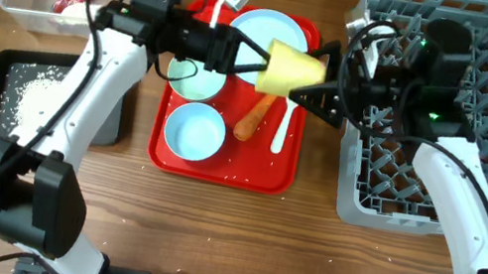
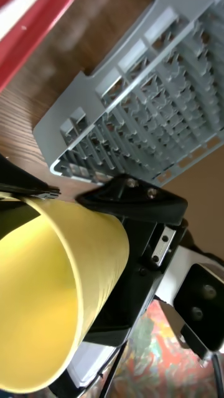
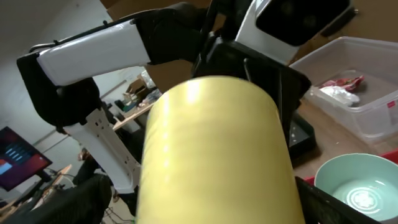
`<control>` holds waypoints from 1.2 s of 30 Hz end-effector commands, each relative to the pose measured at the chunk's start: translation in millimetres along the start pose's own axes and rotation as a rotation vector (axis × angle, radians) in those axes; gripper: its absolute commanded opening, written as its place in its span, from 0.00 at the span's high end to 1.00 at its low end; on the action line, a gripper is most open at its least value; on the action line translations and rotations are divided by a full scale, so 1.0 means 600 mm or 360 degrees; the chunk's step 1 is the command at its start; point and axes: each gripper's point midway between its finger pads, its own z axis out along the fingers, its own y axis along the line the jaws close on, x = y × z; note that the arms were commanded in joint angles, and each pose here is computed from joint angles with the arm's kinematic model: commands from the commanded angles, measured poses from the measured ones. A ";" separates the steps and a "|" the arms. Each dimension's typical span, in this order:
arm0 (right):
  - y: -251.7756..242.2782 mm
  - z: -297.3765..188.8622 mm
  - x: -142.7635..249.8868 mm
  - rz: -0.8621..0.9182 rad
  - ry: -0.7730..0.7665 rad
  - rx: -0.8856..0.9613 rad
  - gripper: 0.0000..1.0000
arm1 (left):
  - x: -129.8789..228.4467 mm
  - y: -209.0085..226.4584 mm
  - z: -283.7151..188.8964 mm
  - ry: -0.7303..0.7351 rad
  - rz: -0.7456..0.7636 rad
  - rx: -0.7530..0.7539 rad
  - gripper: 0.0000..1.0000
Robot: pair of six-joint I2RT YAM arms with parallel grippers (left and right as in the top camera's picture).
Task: Sort waste into correct bins and load items into the dishwasher rack
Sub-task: 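Hand the yellow cup from the left gripper to the right gripper, then place the yellow cup upside down in the rack's lower-left corner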
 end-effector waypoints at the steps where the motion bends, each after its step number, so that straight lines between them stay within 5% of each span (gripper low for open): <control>1: -0.004 0.007 -0.005 0.0002 0.0002 -0.0005 0.15 | 0.008 -0.002 0.025 0.0051 0.0027 0.0028 0.96; 8: -0.005 0.007 -0.004 0.0037 0.0001 0.0000 0.28 | 0.001 -0.003 0.025 0.0039 0.0081 0.0033 0.96; 10: -0.006 0.007 -0.004 0.0037 0.0001 0.0000 0.17 | -0.006 -0.025 0.023 0.0032 0.0172 0.0144 0.96; 14: -0.010 -0.006 -0.009 0.0014 -0.0017 0.0020 0.14 | -0.009 -0.033 0.022 0.0030 0.0208 0.0188 0.96; 28: -0.012 -0.046 -0.013 0.0042 -0.0047 0.0018 0.44 | -0.012 -0.027 0.018 0.0018 0.0207 0.0160 0.93; 32: -0.023 -0.082 -0.019 0.0067 -0.0094 0.0078 0.46 | -0.016 0.001 0.012 -0.0012 0.0166 0.0019 0.83; 36: -0.069 -0.155 -0.022 0.0222 -0.0229 0.0341 0.48 | -0.012 0.095 -0.029 -0.0072 -0.0040 -0.0465 0.79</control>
